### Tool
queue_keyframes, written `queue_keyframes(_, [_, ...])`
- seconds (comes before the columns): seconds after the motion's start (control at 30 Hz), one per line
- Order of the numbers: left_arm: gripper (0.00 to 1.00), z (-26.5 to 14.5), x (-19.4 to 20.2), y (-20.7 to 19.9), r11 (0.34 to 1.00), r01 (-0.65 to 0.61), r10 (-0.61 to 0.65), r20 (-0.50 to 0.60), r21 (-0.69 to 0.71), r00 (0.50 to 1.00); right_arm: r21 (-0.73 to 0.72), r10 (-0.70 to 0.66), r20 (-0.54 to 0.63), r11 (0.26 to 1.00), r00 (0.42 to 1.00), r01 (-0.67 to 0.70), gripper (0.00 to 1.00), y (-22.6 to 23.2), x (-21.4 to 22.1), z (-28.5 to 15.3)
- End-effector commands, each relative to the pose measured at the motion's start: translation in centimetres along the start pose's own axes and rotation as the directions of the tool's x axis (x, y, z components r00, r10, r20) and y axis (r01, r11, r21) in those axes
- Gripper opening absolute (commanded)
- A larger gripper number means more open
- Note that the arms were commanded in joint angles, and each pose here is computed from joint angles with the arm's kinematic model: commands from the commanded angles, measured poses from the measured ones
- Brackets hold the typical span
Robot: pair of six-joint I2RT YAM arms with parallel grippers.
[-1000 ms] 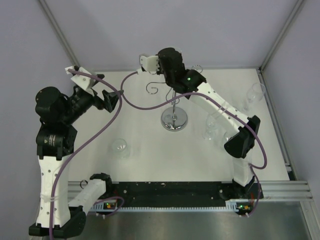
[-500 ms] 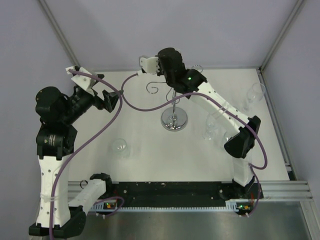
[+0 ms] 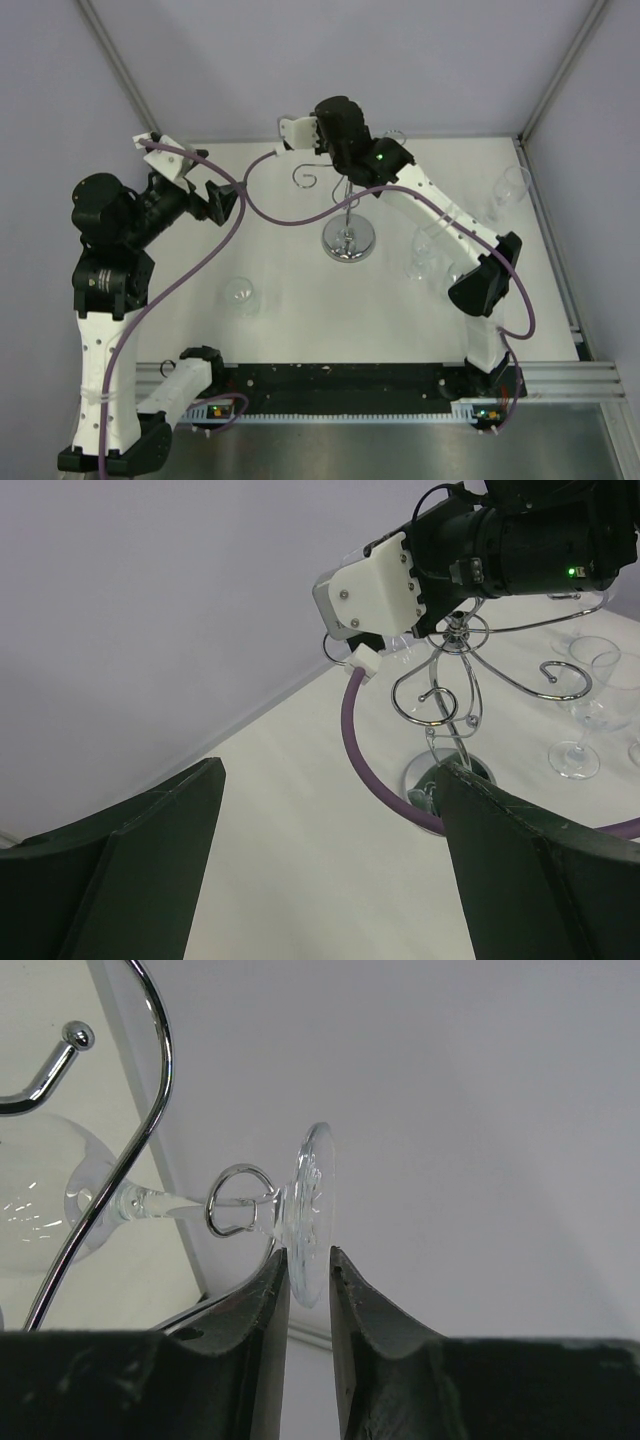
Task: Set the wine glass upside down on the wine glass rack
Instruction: Turn the wine glass upside down at the wine rack.
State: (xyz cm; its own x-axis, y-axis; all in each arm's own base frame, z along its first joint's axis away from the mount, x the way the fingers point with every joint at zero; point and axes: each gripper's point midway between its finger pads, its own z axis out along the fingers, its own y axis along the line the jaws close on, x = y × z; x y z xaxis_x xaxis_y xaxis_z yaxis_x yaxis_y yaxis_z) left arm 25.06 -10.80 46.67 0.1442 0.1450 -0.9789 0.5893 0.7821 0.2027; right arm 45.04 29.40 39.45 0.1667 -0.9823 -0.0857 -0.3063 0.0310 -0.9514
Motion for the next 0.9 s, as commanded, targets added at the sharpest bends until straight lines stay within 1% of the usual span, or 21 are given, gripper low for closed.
queue_keyframes(0.0, [0.93,-0.32,-1.07,0.20,0.999,-0.031,0.032,0.033,-0.017,0.999,0.002,0.013,0.053,1.000,0.999,-0.013,0.23,-0.94,-0.99,-1.42])
queue_keyframes(0.63, [0.93,-0.61,-1.31,0.29,0.999,-0.044,0.045,0.037,-0.029,0.998,-0.030,-0.008,0.046,1.000,0.999,0.009,0.37,-0.34,-0.55,-1.81])
queue_keyframes(0.7, [0.93,-0.58,-1.33,0.34,0.999,-0.044,0.045,0.037,-0.031,0.998,-0.034,-0.010,0.046,0.999,0.999,0.012,0.39,-0.32,-0.44,-1.89])
queue_keyframes(0.8, [0.93,-0.55,-1.38,0.35,0.999,-0.042,0.043,0.038,-0.031,0.998,-0.039,-0.009,0.046,0.999,0.999,0.011,0.45,-0.24,-0.37,-1.89])
queue_keyframes(0.87, [0.93,-0.53,-1.54,0.35,0.999,-0.043,0.044,0.042,-0.030,0.998,-0.036,-0.003,0.049,0.999,0.999,0.005,0.47,-0.43,-0.32,-1.97])
